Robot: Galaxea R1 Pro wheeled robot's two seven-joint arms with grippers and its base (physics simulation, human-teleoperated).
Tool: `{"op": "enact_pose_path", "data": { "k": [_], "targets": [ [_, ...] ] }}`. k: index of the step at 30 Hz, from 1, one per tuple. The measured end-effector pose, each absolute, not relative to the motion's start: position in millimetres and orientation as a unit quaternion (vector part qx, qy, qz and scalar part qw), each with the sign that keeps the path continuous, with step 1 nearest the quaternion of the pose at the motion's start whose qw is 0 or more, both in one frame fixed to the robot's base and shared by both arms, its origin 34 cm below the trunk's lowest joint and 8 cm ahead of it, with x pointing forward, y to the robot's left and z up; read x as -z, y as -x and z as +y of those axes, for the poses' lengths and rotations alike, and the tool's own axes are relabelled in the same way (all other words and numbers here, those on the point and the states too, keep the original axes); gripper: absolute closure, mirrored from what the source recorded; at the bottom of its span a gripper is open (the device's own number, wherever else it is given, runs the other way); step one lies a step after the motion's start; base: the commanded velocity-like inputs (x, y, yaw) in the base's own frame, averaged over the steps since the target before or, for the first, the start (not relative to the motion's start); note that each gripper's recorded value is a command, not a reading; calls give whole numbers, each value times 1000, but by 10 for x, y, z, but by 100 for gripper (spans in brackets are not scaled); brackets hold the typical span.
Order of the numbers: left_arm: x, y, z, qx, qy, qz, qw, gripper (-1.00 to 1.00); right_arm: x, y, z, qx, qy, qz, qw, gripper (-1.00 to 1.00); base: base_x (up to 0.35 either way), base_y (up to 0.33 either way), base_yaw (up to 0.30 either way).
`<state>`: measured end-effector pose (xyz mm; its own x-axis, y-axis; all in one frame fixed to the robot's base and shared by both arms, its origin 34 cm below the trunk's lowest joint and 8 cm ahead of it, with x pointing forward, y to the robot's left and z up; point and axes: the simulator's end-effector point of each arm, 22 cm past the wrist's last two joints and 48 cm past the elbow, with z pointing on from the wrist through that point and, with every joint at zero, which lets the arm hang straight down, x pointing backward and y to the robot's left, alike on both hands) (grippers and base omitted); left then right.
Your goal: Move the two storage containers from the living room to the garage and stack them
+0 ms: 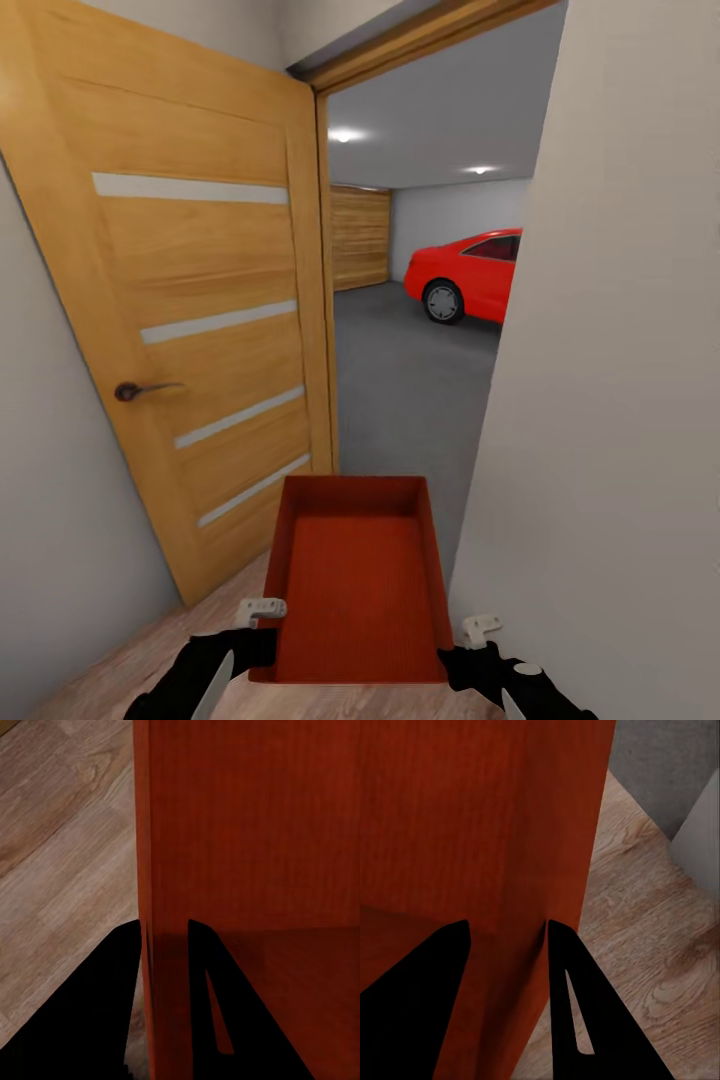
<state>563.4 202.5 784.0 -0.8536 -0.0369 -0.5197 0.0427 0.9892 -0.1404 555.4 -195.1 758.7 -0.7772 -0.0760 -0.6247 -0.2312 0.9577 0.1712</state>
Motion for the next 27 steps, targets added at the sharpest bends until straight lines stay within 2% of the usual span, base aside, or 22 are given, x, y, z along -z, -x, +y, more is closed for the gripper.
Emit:
{"op": "enact_pose_path", "data": {
  "k": [6, 27],
  "targets": [
    [-7849, -5640, 2017, 74, -2, 960, 272, 100, -7595, -5560, -1959, -120, 82, 935, 325, 100, 234, 232, -181],
    [-7848, -5637, 2031, 74, -1, 960, 271, 100, -7596, -5559, -1945, -120, 82, 935, 324, 100, 230, 243, -16]
  ]
}}
